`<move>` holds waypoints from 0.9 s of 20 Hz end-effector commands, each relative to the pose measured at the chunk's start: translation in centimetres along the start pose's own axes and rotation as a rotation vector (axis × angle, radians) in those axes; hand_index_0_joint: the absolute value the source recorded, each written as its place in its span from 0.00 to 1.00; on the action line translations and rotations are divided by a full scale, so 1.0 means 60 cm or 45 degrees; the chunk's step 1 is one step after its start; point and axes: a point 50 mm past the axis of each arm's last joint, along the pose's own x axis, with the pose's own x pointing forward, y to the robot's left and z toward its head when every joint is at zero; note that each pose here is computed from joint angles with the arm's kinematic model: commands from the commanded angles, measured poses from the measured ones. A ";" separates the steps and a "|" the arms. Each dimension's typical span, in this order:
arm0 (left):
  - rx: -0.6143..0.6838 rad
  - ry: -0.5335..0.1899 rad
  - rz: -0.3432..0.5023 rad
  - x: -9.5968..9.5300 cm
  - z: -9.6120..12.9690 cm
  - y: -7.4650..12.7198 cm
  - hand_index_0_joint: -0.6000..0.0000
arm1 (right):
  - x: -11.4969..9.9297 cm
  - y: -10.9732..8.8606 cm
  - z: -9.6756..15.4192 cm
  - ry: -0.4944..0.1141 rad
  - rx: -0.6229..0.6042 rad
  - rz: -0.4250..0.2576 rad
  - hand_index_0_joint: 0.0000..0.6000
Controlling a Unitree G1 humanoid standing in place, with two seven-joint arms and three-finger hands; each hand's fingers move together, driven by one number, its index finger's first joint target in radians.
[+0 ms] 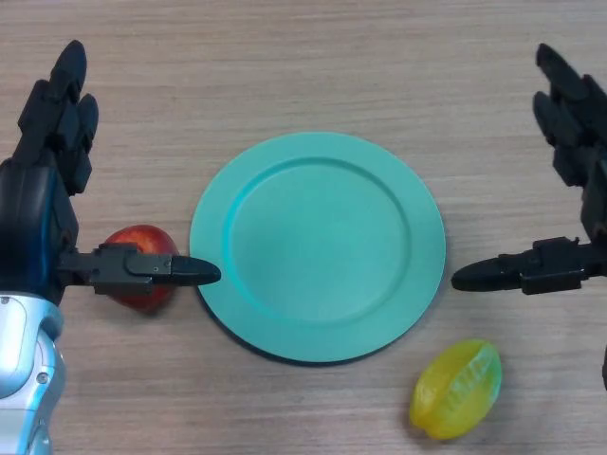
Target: Pick up the yellow starfruit and place it on the plate
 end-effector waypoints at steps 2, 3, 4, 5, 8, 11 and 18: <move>0.027 -0.233 0.050 0.001 0.056 0.023 1.00 | 0.006 -0.027 0.053 -0.266 -0.061 -0.118 0.00; 0.039 -0.242 0.048 0.000 0.057 0.024 1.00 | 0.007 -0.024 0.052 -0.268 -0.057 -0.111 0.00; 0.047 -0.251 0.046 -0.001 0.057 0.025 1.00 | 0.008 -0.023 0.053 -0.269 -0.062 -0.094 0.00; 0.050 -0.256 0.051 -0.002 0.057 0.026 1.00 | 0.008 -0.022 0.052 -0.270 -0.072 -0.082 0.00; 0.068 -0.253 0.051 -0.003 0.052 0.027 1.00 | 0.007 -0.023 0.054 -0.271 -0.087 -0.067 0.00; 0.074 -0.259 0.062 -0.004 0.050 0.032 1.00 | -0.008 -0.025 0.054 -0.258 -0.139 -0.020 0.00; 0.099 -0.238 0.086 -0.004 0.039 0.038 1.00 | -0.050 -0.022 0.030 -0.192 -0.502 0.281 0.00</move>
